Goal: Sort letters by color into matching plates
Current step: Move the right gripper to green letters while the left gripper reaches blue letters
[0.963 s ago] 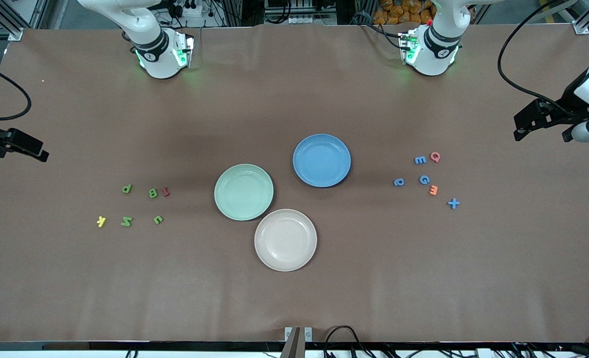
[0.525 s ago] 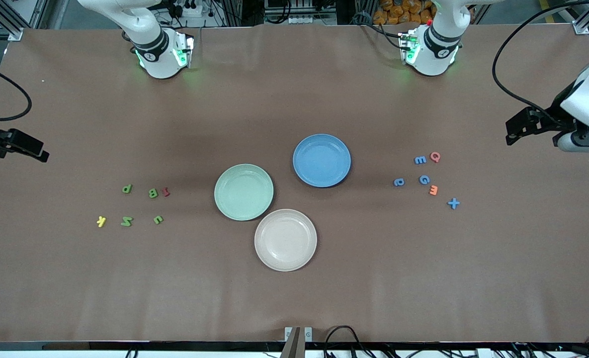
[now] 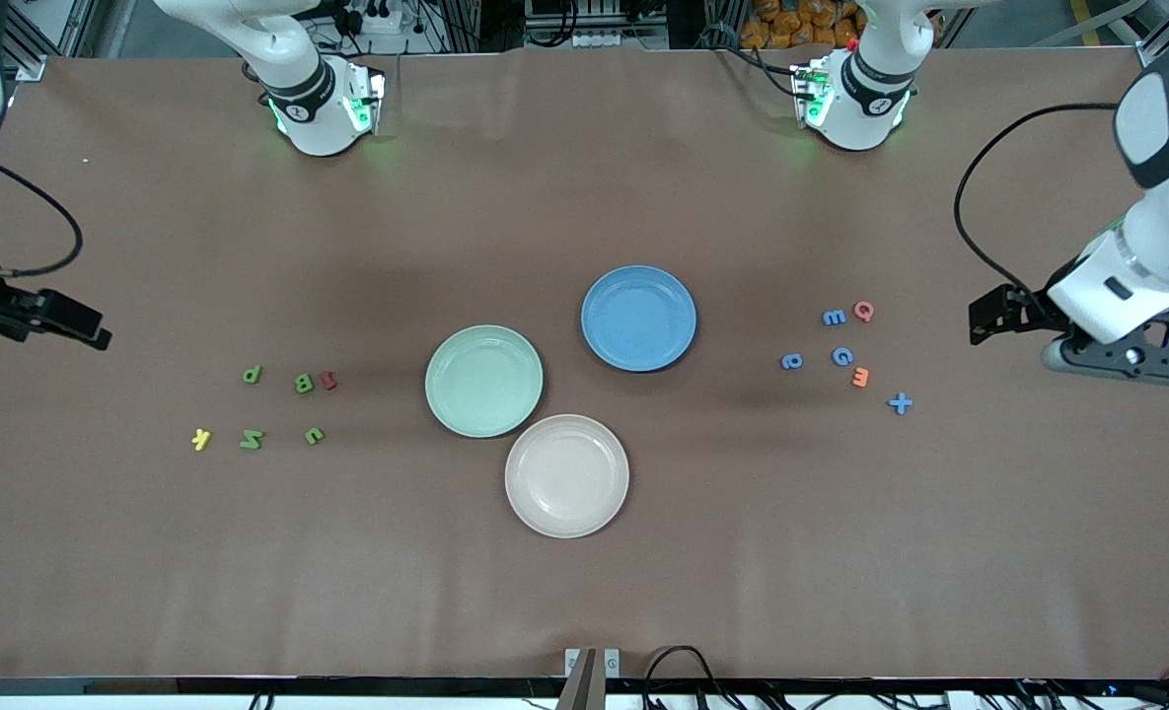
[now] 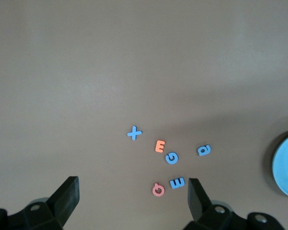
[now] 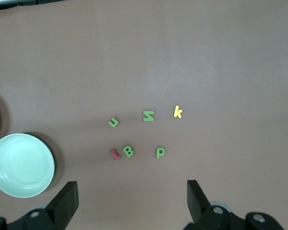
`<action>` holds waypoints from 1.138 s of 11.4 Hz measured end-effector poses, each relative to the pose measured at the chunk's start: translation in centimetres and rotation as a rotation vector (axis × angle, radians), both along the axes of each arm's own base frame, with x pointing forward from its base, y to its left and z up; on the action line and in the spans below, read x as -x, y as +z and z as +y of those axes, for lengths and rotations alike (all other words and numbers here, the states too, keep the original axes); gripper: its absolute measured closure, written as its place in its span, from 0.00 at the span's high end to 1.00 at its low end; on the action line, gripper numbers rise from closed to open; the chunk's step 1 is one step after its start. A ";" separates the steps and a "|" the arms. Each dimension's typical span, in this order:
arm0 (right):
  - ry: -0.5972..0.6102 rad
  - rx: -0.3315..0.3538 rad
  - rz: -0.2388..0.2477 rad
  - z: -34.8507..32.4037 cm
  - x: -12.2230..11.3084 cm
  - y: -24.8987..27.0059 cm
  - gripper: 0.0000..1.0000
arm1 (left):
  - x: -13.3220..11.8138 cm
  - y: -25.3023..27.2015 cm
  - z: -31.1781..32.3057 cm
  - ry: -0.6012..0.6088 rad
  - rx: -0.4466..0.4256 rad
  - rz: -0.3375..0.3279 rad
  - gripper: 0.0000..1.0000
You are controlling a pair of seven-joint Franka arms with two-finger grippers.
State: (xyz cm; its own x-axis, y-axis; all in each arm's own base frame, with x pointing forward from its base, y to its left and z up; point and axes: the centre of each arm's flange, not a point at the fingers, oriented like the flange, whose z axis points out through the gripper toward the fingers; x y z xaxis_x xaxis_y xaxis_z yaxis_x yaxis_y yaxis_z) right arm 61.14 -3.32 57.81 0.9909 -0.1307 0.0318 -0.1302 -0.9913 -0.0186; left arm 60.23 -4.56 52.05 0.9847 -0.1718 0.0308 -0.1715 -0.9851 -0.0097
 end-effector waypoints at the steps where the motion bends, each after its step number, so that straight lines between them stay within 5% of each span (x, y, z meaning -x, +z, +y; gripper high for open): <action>1: -0.002 0.002 -0.003 0.0 -0.5 -1.6 1.00 | -0.4 -1.4 0.1 -0.006 0.001 0.015 1.00; 13: -0.225 0.006 -0.042 1.5 -2.6 -17.0 1.00 | -0.6 -14.0 2.4 -0.225 0.002 -0.023 1.00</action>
State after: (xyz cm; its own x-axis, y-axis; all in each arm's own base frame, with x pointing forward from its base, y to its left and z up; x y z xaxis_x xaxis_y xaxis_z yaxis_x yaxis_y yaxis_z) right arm 63.76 -1.85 40.82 0.9347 -0.3477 0.0737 -0.3470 -0.9376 -0.0232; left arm 60.80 -2.13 38.05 0.9206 -0.3869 0.0532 -0.3867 -0.9221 -0.0139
